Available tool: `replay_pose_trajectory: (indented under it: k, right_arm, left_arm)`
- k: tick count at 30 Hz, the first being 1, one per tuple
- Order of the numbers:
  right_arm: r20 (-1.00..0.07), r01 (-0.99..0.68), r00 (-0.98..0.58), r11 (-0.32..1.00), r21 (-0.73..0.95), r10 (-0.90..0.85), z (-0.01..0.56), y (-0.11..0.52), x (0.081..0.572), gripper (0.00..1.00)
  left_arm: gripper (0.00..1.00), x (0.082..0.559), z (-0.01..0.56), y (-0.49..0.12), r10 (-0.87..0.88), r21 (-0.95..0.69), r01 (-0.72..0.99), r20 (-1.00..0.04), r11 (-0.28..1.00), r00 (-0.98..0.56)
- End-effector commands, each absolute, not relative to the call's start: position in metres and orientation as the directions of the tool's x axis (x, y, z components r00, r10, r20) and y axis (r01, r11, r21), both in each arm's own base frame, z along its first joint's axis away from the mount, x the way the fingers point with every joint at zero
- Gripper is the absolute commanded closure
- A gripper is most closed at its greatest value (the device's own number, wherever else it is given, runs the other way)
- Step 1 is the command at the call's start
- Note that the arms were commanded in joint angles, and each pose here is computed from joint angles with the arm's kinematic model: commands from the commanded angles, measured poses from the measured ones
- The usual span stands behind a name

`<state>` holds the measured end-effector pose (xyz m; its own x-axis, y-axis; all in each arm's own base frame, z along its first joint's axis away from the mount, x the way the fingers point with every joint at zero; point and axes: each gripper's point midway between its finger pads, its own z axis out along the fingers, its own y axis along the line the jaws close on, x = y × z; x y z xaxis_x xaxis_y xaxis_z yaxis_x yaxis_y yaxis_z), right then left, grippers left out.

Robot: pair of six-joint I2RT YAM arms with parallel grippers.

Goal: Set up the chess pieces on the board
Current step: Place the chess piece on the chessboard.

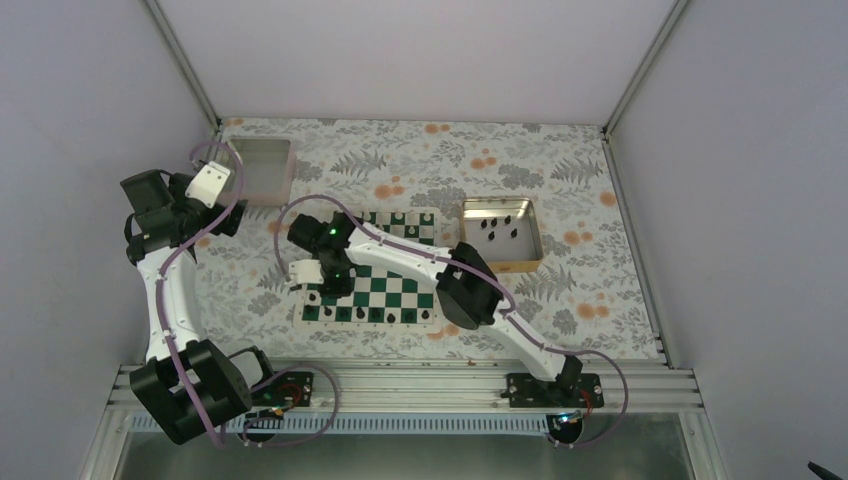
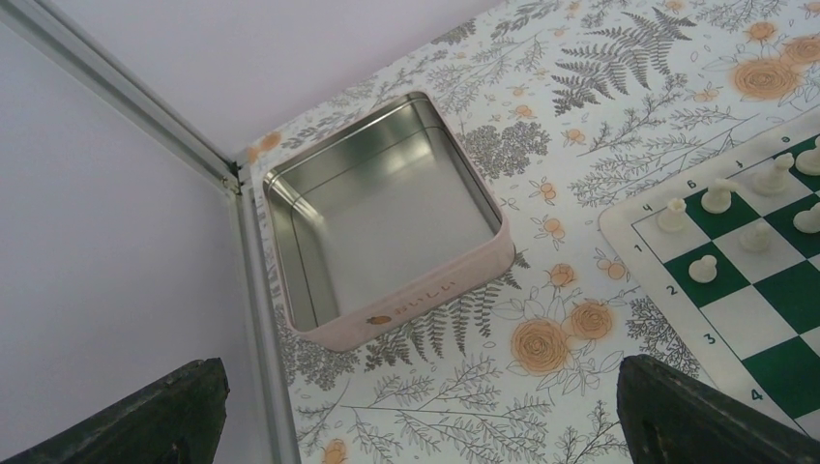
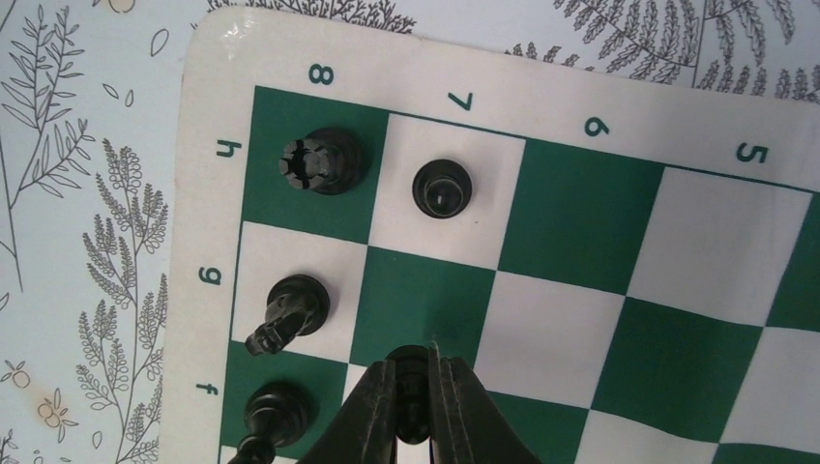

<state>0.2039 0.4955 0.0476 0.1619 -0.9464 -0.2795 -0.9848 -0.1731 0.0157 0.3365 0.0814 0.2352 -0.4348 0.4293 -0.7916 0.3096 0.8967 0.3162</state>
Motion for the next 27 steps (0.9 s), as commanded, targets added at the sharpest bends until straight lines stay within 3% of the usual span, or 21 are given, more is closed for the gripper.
replay_pose_trajectory:
  k: [1, 27]
  right_arm:
    - [-0.294, -0.979, 0.181, -0.199, 0.032, -0.938, 0.045, 0.502, 0.195, 0.91]
    - [-0.294, -0.978, 0.181, -0.204, 0.052, -0.939, 0.035, 0.508, 0.192, 0.91]
  left_arm:
    - [0.00, 0.335, 0.242, 0.079, 0.438, 0.321, 0.325, -0.800, 0.890, -0.409]
    - [0.00, 0.333, 0.238, 0.079, 0.438, 0.317, 0.329, -0.798, 0.890, -0.415]
